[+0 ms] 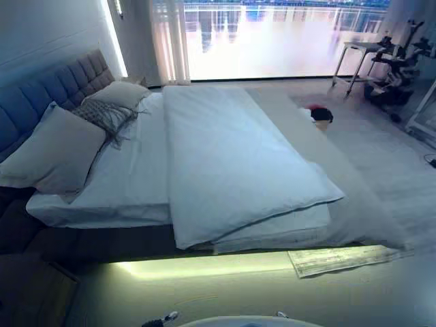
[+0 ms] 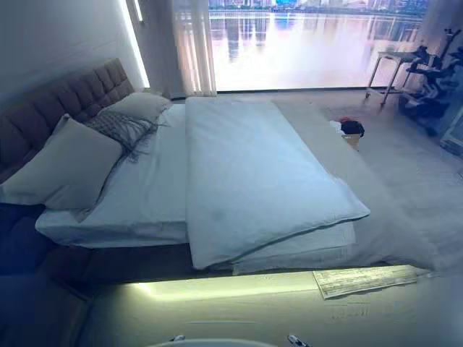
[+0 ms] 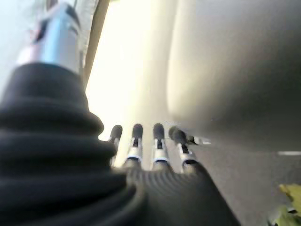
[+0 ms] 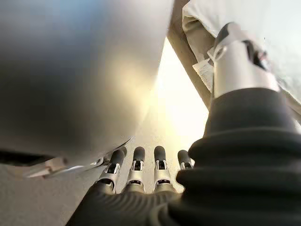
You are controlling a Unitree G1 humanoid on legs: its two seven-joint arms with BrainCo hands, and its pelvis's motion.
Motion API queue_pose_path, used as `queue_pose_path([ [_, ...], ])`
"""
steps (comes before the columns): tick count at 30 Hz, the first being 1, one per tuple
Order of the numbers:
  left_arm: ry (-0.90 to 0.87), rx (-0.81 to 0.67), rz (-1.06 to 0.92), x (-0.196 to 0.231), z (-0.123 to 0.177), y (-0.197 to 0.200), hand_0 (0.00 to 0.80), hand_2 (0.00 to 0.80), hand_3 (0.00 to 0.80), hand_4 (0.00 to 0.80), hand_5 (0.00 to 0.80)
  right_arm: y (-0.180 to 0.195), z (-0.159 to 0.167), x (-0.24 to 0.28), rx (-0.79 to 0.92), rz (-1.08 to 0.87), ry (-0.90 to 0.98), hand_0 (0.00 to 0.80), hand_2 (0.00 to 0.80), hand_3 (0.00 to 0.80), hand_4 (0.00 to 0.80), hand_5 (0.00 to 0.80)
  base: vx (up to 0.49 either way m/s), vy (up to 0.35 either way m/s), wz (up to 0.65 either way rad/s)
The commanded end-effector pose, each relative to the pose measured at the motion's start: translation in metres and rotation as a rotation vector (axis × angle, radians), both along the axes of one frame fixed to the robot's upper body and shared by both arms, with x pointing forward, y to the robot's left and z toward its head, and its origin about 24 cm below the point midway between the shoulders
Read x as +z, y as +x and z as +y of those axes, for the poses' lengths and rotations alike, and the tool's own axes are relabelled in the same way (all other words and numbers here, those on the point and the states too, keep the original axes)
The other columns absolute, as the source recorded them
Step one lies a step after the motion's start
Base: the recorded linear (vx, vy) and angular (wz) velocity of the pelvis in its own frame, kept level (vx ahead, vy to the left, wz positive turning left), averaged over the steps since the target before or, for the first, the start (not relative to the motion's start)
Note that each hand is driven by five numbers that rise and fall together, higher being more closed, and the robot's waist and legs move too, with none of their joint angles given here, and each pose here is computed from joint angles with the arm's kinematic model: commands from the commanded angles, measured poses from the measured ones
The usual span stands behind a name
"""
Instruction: Make the bed neatly
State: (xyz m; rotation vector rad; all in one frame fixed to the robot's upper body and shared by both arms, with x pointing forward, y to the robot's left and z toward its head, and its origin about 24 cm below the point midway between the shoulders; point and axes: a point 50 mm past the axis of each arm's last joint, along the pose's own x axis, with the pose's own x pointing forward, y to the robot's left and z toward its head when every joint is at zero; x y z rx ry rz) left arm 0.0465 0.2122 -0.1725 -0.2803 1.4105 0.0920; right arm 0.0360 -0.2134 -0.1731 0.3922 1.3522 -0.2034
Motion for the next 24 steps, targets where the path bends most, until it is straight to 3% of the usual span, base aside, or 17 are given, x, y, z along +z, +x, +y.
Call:
queue_pose_path([
  [1, -0.086, 0.019, 0.003, -0.002, -0.020, 0.006, 0.000, 0.000, 0.000, 0.000, 0.000, 0.019, 0.003, 0.000, 0.012, -0.002, -0.002, 0.000, 0.000, 0.000, 0.000, 0.000, 0.000, 0.000, 0.00],
  [11, -0.060, -0.044, -0.030, 0.000, -0.017, 0.019, 0.000, 0.000, 0.000, 0.000, 0.000, 0.032, 0.001, 0.003, 0.029, -0.026, -0.002, 0.000, 0.000, 0.000, 0.000, 0.000, -0.001, -0.007, 0.00],
  [24, -0.054, -0.103, 0.010, -0.003, -0.022, 0.010, 0.000, 0.000, 0.000, 0.000, 0.000, 0.022, 0.008, 0.000, 0.051, 0.023, 0.023, 0.000, 0.000, 0.000, 0.000, 0.000, 0.063, -0.041, 0.00],
])
